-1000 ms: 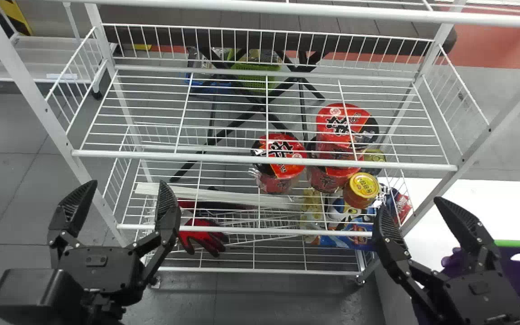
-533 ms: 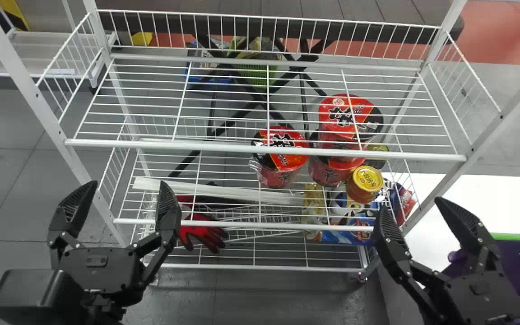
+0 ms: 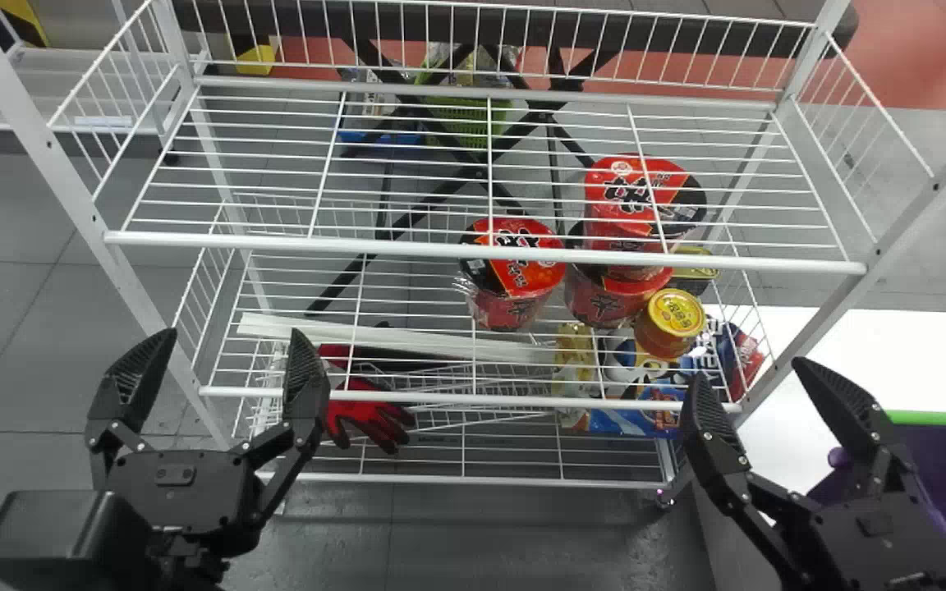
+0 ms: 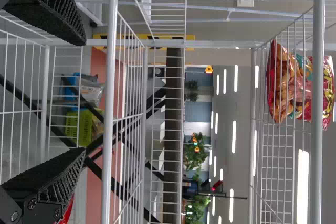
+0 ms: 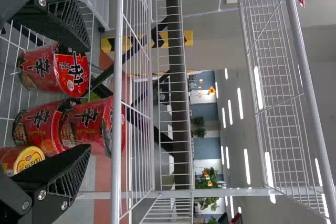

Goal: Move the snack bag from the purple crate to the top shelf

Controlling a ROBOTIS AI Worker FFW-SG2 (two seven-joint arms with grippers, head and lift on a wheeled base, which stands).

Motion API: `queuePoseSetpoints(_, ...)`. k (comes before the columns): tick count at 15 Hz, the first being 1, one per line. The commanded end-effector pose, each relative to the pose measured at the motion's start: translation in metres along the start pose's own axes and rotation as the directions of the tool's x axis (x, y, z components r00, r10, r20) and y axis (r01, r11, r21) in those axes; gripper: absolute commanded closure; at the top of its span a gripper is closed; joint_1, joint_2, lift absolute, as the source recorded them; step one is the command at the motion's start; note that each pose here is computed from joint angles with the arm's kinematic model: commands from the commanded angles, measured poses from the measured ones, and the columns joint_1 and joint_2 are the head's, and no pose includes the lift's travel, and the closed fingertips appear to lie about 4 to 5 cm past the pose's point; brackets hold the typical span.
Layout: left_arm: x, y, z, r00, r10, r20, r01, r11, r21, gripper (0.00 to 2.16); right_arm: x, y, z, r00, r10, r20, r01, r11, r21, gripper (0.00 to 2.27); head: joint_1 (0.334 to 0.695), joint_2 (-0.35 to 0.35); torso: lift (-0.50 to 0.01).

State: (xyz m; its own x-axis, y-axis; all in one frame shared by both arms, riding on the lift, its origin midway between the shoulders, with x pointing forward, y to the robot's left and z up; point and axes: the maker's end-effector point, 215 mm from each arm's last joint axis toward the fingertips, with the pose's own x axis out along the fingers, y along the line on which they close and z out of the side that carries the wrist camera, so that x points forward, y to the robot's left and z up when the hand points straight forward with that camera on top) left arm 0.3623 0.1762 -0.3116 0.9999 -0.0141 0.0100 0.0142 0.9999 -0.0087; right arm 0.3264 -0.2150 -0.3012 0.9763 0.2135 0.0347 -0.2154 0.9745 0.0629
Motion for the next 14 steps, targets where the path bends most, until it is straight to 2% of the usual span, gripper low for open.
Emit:
queuePoseSetpoints(1,0.000,0.000,0.000,1.000,0.000,0.000,0.000,1.000,0.000,0.09,-0.007,-0.005,0.023,0.995,-0.006,0.096,0.006,1.000,0.004,0.17,0.695,-0.065,-0.451)
queuePoseSetpoints(6,-0.001,-0.001,-0.001,1.000,-0.001,-0.003,0.001,1.000,-0.001,0.09,-0.008,-0.007,0.028,0.995,-0.017,0.097,0.017,1.000,-0.005,0.17,0.695,-0.083,-0.451)
queuePoseSetpoints(10,-0.002,0.000,-0.006,1.000,0.003,-0.012,-0.003,1.000,0.005,0.09,-0.017,-0.035,0.053,0.991,-0.074,0.112,0.077,0.997,-0.030,0.18,0.695,-0.100,-0.451)
queuePoseSetpoints(12,-0.003,0.001,-0.011,1.000,0.007,-0.018,-0.007,1.000,0.005,0.09,-0.019,-0.051,0.045,0.993,-0.115,0.031,0.116,0.993,-0.033,0.18,0.695,-0.125,-0.451)
queuePoseSetpoints(14,-0.004,0.001,-0.011,1.000,0.014,-0.014,-0.014,1.000,0.001,0.09,-0.023,-0.074,0.020,0.977,-0.177,-0.119,0.173,0.984,-0.038,0.19,0.695,-0.152,-0.451)
